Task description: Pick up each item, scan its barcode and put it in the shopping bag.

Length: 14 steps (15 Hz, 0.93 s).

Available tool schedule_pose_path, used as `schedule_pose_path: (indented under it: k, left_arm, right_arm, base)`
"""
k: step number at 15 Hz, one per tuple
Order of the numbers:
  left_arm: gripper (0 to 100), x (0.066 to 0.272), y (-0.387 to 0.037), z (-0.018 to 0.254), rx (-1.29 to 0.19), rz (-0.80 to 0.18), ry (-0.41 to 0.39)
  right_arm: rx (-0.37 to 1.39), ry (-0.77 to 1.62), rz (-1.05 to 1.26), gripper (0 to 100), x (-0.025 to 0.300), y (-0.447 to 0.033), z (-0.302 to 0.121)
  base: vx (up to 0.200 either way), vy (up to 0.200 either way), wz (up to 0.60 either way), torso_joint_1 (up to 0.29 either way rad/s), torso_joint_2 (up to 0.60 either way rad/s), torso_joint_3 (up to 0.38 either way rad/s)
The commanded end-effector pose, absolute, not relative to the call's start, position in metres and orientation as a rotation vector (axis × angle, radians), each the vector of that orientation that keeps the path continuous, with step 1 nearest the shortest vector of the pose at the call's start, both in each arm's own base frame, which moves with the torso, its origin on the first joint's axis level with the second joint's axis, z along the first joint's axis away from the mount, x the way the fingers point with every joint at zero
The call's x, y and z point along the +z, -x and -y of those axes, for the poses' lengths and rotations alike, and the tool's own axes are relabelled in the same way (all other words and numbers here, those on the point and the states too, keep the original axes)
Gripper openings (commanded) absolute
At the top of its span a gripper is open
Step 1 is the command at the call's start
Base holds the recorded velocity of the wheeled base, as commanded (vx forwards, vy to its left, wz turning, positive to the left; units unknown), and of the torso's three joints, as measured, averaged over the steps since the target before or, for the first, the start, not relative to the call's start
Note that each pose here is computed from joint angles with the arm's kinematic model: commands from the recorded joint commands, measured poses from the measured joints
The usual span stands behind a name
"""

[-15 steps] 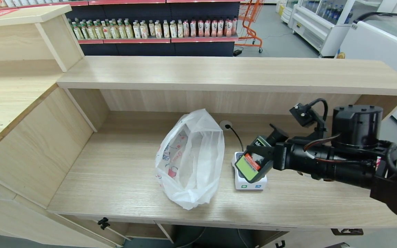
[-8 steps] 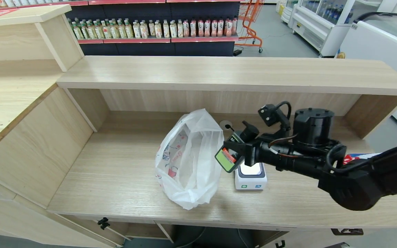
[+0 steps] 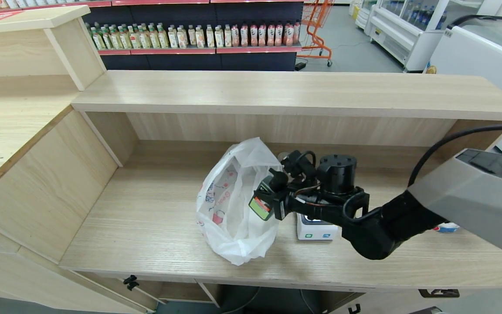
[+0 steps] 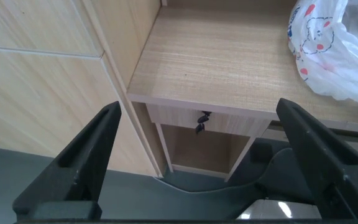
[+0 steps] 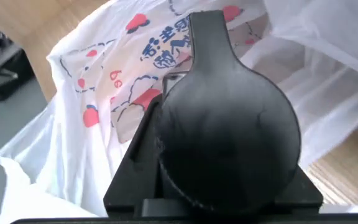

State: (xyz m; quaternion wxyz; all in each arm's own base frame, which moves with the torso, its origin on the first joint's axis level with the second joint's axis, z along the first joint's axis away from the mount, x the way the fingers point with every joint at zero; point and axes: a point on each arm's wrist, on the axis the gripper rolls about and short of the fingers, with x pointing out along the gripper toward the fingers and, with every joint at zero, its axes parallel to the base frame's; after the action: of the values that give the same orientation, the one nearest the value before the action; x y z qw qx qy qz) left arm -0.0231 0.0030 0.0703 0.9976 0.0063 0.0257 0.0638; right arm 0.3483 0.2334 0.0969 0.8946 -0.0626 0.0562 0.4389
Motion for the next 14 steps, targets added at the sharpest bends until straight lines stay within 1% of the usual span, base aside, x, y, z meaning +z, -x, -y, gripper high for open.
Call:
schedule_pose_path:
  k: [1,6,7,9,10,12,13,14]
  left_arm:
    - [100,0.070,0.023,-0.003,0.130,-0.051,-0.012]
    - [100,0.070,0.023,-0.003,0.129,-0.051,-0.013]
    - [100,0.070,0.023,-0.003,0.129,-0.051,-0.013]
    - [100,0.070,0.023,-0.003,0.129,-0.051,-0.013]
    - [100,0.070,0.023,-0.003,0.129,-0.051,-0.013]
    - [100,0.070,0.023,-0.003,0.129,-0.051,-0.013]
    - [100,0.070,0.023,-0.003,0.130,-0.051,-0.012]
    - [100,0.070,0.023,-0.003,0.129,-0.051,-0.013]
  right_arm:
    - [0.919,0.181,-0.130,0,0.076,-0.356,-0.240]
    - [0.927,0.302,-0.065,0,0.064,-0.365,-0.246]
    - [0.928,0.311,-0.066,100,0.062,-0.365,-0.246]
    - [0.933,0.292,-0.057,100,0.067,-0.365,-0.247]
    - [0.944,0.234,-0.070,100,0.073,-0.365,-0.248]
    - [0.935,0.022,-0.107,100,0.103,-0.360,-0.244]
    - [0.933,-0.028,-0.113,100,0.112,-0.358,-0.242]
    - [0.917,-0.159,-0.129,100,0.138,-0.350,-0.231]
  base:
    - [0.000,0.000,0.00,0.000,0.00,0.000]
    - [0.000,0.000,0.00,0.000,0.00,0.000]
    - [0.000,0.000,0.00,0.000,0.00,0.000]
    - [0.000,0.000,0.00,0.000,0.00,0.000]
    - [0.000,0.000,0.00,0.000,0.00,0.000]
    - [0.000,0.000,0.00,0.000,0.00,0.000]
    - [0.000,0.000,0.00,0.000,0.00,0.000]
    - [0.000,0.000,0.00,0.000,0.00,0.000]
